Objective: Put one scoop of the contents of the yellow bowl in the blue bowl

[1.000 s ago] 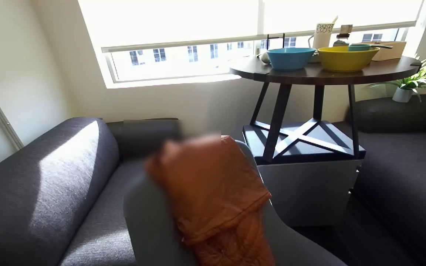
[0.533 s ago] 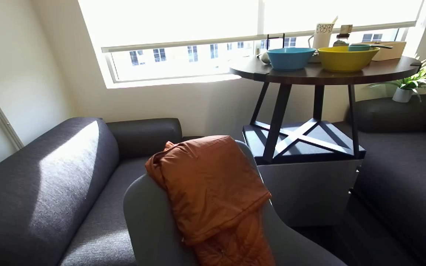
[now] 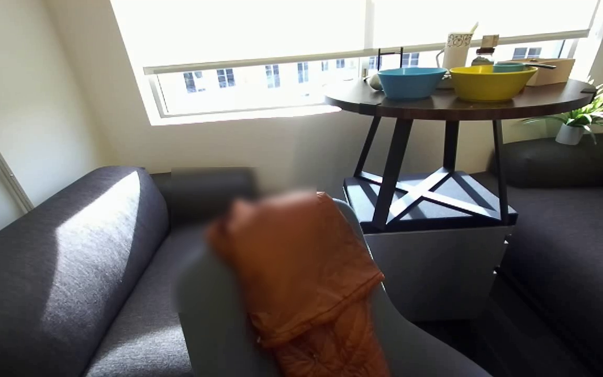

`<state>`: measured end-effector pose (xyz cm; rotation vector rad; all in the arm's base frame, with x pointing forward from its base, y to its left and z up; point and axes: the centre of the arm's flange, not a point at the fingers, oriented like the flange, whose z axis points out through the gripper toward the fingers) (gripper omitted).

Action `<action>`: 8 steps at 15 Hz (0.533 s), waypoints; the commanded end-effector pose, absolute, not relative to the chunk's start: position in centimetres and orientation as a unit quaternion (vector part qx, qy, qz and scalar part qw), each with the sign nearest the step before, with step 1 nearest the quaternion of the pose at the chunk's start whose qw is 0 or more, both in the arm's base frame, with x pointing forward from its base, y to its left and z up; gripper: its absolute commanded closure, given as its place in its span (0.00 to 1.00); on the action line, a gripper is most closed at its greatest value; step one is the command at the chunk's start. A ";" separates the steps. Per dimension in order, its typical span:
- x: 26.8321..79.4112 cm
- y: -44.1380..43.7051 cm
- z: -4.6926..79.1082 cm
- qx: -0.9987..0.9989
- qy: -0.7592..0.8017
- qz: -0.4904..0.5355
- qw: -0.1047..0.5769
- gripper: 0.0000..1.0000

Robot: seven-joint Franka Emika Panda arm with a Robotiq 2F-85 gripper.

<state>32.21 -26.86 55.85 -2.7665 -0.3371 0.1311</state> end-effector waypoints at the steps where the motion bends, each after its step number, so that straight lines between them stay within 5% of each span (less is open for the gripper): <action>1: 35.0 -32.2 56.2 -0.971 -0.035 0.039 0.231 0.00; 8: 34.3 -35.3 53.4 -0.961 0.055 0.017 0.270 0.00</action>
